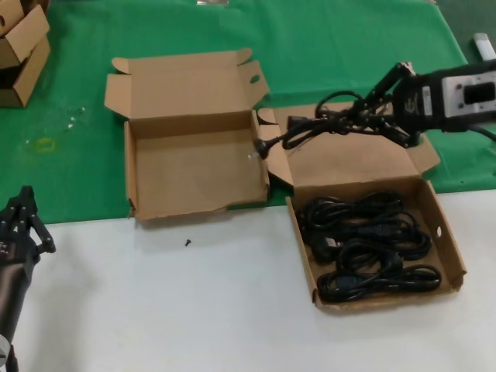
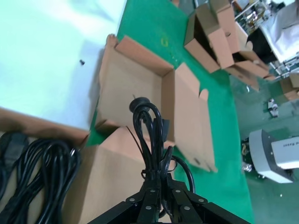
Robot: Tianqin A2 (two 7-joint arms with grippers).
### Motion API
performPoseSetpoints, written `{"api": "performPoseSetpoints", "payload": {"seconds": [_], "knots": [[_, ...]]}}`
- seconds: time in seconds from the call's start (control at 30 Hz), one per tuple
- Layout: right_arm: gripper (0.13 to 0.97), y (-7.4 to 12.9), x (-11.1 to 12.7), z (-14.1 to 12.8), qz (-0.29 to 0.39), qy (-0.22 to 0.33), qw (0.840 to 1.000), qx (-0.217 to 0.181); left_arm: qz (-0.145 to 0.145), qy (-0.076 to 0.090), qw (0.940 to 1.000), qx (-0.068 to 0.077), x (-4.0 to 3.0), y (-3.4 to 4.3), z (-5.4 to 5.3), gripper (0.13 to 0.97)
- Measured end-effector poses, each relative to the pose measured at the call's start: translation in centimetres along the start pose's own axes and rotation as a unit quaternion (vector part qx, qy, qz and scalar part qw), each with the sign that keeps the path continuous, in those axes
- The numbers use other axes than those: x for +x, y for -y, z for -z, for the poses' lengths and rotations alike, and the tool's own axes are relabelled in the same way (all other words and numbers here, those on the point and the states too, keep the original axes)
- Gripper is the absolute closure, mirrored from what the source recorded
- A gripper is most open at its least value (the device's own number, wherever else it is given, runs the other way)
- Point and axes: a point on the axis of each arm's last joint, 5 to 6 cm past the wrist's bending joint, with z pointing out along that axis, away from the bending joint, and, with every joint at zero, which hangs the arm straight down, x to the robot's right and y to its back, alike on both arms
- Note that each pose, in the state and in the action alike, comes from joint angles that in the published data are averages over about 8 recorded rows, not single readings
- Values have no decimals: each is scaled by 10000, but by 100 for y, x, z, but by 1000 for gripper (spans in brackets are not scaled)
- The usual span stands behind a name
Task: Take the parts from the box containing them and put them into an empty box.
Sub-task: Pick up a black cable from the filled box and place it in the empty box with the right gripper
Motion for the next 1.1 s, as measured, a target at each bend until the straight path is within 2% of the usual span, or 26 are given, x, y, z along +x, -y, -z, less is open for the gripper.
{"api": "performPoseSetpoints", "payload": {"seconds": [0.47, 0.8, 1.1], "knots": [[937, 441, 132, -299, -86, -226, 9989, 413, -1, 0, 10000, 0, 0, 0, 0, 955], [937, 741, 109, -768, -200, -291, 9966, 743, -1, 0, 10000, 0, 0, 0, 0, 955], [937, 848, -6, -1244, -265, -264, 9957, 850, -1, 0, 10000, 0, 0, 0, 0, 955]]}}
